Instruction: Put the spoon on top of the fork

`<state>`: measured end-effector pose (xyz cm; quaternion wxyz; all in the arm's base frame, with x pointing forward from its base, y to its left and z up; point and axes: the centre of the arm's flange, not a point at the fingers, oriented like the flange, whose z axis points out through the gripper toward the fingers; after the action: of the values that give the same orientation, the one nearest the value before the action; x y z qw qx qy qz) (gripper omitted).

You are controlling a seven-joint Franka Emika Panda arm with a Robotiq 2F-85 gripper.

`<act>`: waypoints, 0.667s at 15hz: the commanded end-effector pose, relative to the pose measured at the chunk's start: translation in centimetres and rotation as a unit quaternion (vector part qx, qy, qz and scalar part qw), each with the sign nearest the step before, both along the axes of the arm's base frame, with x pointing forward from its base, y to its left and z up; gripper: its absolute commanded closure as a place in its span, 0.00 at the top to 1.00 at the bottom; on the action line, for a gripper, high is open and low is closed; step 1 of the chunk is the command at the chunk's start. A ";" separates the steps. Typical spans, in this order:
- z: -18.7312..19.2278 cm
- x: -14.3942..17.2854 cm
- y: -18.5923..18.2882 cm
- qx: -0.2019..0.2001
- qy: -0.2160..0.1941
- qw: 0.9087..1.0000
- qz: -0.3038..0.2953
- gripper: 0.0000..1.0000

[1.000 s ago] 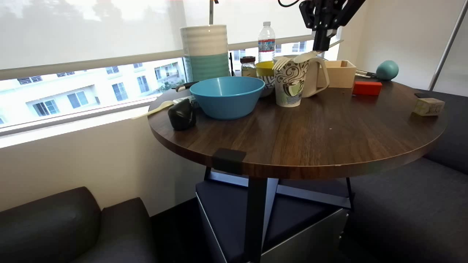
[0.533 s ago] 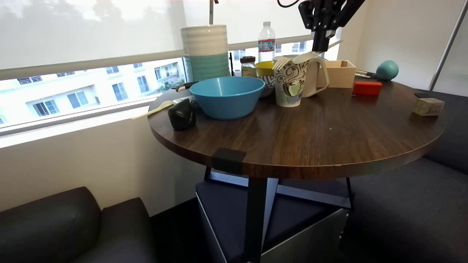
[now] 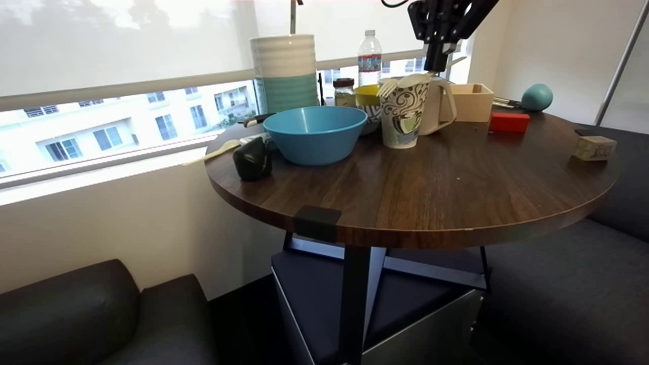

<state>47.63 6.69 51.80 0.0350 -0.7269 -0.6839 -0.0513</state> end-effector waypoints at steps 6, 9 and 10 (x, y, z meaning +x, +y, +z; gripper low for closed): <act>-0.1 1.1 0.2 -0.005 -0.012 1.000 0.001 0.03; 0.0 1.3 0.3 -0.003 -0.018 1.000 0.000 0.03; 0.0 1.3 0.2 -0.003 -0.020 1.000 0.000 0.03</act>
<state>48.20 6.77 51.50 0.0280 -0.7274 -0.6831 -0.0593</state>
